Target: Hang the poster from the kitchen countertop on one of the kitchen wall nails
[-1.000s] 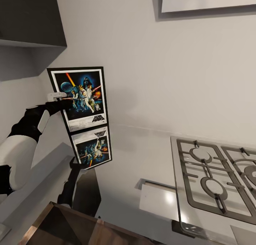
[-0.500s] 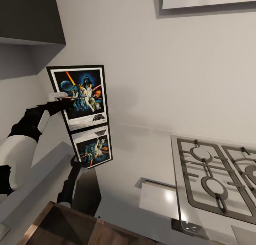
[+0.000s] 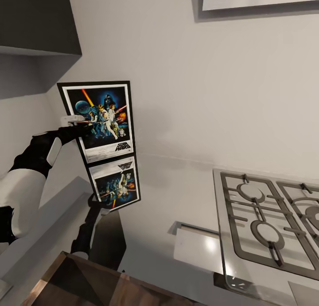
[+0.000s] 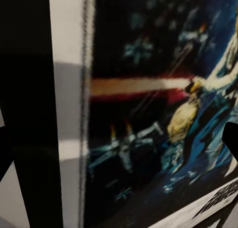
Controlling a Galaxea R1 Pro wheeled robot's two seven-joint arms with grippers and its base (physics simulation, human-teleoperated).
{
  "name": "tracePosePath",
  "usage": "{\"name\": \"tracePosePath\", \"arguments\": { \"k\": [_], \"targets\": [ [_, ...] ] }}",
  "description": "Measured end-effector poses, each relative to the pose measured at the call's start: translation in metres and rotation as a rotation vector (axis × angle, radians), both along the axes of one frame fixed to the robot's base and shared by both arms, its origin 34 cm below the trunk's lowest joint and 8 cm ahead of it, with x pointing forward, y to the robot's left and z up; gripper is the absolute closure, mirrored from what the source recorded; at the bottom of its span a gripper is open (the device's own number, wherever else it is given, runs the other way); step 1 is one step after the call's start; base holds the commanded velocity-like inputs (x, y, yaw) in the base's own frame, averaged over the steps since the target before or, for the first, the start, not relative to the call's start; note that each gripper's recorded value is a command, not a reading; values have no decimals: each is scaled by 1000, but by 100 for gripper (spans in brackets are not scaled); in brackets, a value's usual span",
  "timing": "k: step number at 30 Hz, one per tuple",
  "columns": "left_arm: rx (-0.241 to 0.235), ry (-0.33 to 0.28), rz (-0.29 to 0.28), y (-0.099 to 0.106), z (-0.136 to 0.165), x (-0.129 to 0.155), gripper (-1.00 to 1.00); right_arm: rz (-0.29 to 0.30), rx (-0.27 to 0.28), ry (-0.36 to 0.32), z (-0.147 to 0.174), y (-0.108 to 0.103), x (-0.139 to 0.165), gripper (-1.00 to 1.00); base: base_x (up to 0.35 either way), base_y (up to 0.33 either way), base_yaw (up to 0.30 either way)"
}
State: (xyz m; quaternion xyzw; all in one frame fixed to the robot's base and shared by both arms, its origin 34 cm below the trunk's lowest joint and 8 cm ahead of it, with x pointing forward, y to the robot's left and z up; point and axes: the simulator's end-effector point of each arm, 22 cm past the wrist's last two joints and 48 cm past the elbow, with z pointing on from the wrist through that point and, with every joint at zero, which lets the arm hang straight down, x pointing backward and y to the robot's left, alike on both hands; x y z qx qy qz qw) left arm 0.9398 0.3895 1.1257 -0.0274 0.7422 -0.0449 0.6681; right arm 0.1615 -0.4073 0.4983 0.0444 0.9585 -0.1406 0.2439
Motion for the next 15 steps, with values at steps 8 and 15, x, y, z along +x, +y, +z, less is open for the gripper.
{"name": "tracePosePath", "arguments": {
  "k": [8, 15],
  "targets": [
    [1, -4, -62, -3, 1, -3, -100, 0, 0, 0, 0, 0, 0, -100, 0, 0, 0],
    [8, -3, -62, 9, 2, -7, -100, 0, 0, 0, 0, 0, 0, -100, 0, 0, 0]
  ]
}}
